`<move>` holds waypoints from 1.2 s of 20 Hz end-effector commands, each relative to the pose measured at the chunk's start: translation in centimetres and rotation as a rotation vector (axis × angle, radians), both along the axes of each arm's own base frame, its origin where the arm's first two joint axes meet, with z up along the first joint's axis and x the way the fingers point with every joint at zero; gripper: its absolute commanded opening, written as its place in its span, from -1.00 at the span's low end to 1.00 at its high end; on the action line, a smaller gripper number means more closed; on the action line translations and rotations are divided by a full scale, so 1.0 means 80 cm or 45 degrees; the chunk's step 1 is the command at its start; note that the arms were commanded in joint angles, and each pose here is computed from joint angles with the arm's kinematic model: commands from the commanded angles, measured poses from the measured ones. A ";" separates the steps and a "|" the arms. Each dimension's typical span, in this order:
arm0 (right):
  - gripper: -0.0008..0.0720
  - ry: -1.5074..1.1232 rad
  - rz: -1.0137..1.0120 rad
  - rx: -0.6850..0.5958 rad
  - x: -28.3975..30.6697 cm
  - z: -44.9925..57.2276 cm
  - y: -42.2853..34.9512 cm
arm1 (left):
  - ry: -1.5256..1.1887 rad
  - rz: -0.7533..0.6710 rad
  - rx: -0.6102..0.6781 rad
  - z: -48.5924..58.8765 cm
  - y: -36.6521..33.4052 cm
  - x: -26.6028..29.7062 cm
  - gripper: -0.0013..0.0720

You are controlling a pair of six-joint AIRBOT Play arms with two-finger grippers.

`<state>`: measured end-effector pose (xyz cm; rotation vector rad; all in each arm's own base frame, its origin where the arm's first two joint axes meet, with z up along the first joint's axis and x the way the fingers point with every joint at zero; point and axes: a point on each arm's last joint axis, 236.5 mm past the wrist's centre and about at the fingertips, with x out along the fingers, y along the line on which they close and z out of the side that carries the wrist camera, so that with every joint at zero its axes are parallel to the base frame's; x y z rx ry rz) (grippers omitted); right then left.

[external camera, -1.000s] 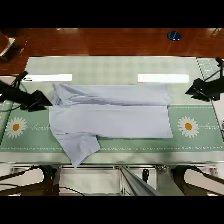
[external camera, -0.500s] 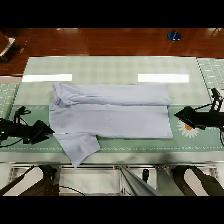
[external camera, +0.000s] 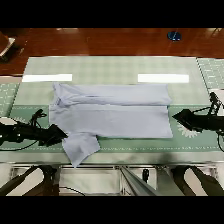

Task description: Fold the shirts.

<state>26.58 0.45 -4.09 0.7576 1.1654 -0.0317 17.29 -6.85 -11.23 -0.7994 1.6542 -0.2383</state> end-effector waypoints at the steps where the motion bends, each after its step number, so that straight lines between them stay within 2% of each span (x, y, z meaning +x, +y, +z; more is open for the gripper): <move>1: 0.15 0.044 -0.110 -0.002 -0.007 -0.005 -0.023 | -0.031 -0.062 -0.004 -0.004 -0.015 0.000 -0.65; 2: 0.15 0.089 -0.134 -0.010 -0.019 -0.010 -0.035 | -0.028 -0.066 -0.008 -0.003 -0.016 -0.001 -0.92; 5: 0.15 0.373 -0.099 -0.076 -0.091 -0.037 -0.059 | -0.030 -0.066 -0.009 -0.003 -0.016 0.000 -0.92; 7: 0.15 0.486 -0.044 -0.010 -0.118 -0.047 -0.039 | -0.040 -0.058 -0.008 -0.002 -0.015 0.004 -0.92; 10: 0.15 0.503 0.014 0.120 -0.117 -0.056 0.004 | -0.044 -0.054 -0.005 -0.002 -0.015 0.005 -0.92; 19: 0.13 0.427 0.006 0.235 -0.056 -0.089 0.052 | -0.045 -0.054 -0.005 -0.002 -0.015 0.005 -0.92; 20: -0.03 0.410 -0.003 0.249 -0.049 -0.091 0.056 | -0.049 -0.048 -0.005 -0.002 -0.015 0.007 -0.92; 22: -0.72 0.329 0.039 0.286 -0.031 -0.081 0.068 | -0.072 -0.028 -0.016 0.003 -0.016 0.016 -0.92; 23: -0.90 0.276 0.097 0.305 -0.021 -0.069 0.074 | -0.097 -0.027 -0.015 0.008 -0.014 0.026 -0.92; 24: -0.90 0.241 0.155 0.311 -0.013 -0.054 0.076 | -0.126 -0.034 -0.015 0.017 -0.012 0.037 -0.92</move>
